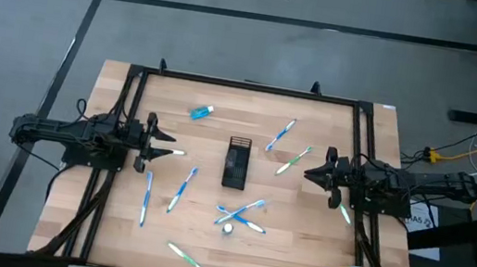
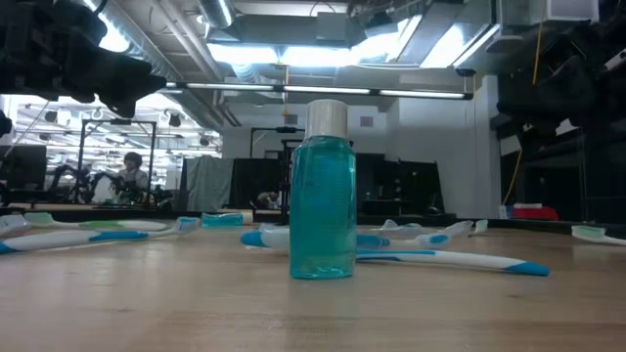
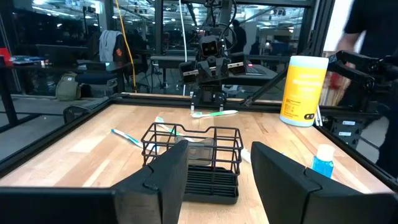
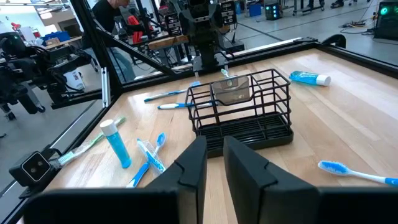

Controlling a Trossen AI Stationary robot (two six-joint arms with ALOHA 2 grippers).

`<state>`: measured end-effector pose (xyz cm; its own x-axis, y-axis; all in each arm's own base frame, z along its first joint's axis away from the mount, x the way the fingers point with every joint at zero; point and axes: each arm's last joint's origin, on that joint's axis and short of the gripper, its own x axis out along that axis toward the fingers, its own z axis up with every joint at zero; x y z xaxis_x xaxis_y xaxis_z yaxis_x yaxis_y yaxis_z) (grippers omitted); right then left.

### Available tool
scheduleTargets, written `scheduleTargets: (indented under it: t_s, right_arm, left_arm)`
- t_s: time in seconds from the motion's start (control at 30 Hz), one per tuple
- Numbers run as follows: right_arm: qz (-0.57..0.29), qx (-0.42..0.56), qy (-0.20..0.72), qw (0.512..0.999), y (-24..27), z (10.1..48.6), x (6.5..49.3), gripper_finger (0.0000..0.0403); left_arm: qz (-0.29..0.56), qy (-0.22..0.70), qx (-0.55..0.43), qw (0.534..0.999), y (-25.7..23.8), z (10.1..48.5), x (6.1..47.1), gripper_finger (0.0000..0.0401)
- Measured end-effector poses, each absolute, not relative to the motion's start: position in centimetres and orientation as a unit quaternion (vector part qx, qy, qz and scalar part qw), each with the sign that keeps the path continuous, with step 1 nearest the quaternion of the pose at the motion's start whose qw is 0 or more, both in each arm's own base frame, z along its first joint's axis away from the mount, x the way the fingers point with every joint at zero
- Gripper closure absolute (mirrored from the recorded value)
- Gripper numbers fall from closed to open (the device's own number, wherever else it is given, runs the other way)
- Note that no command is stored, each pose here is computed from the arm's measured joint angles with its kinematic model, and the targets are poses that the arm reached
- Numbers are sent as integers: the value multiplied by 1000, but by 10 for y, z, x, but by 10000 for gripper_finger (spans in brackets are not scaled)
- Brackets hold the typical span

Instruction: Pick & Place toothbrushing station

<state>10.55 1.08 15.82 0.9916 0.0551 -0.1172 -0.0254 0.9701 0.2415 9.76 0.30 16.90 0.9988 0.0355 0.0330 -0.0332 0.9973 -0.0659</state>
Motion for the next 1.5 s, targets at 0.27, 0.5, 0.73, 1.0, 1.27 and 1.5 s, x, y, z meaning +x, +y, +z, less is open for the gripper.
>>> scheduleTargets:
  t_s: [0.27, 0.5, 0.73, 1.0, 1.27, 1.5]
  right_arm:
    - [20, 121, 61, 991, 11, 158, 106, 344]
    - [20, 121, 61, 991, 11, 158, 106, 344]
    - [21, 122, 56, 991, 11, 159, 106, 344]
    - [9, 224, 54, 973, 10, 160, 106, 344]
    - [-64, 504, 3, 861, 6, 163, 106, 344]
    - [-41, 537, -134, 832, 3, 188, 104, 344]
  left_arm:
    - [17, -17, -33, 999, 3, 169, 98, 230]
    - [17, -17, -33, 999, 3, 169, 98, 230]
    - [17, -17, -33, 999, 3, 169, 98, 230]
    - [17, -17, -33, 999, 3, 169, 98, 230]
    - [16, -34, -24, 999, 3, 172, 97, 230]
    - [109, -184, -222, 951, 10, 196, 92, 230]
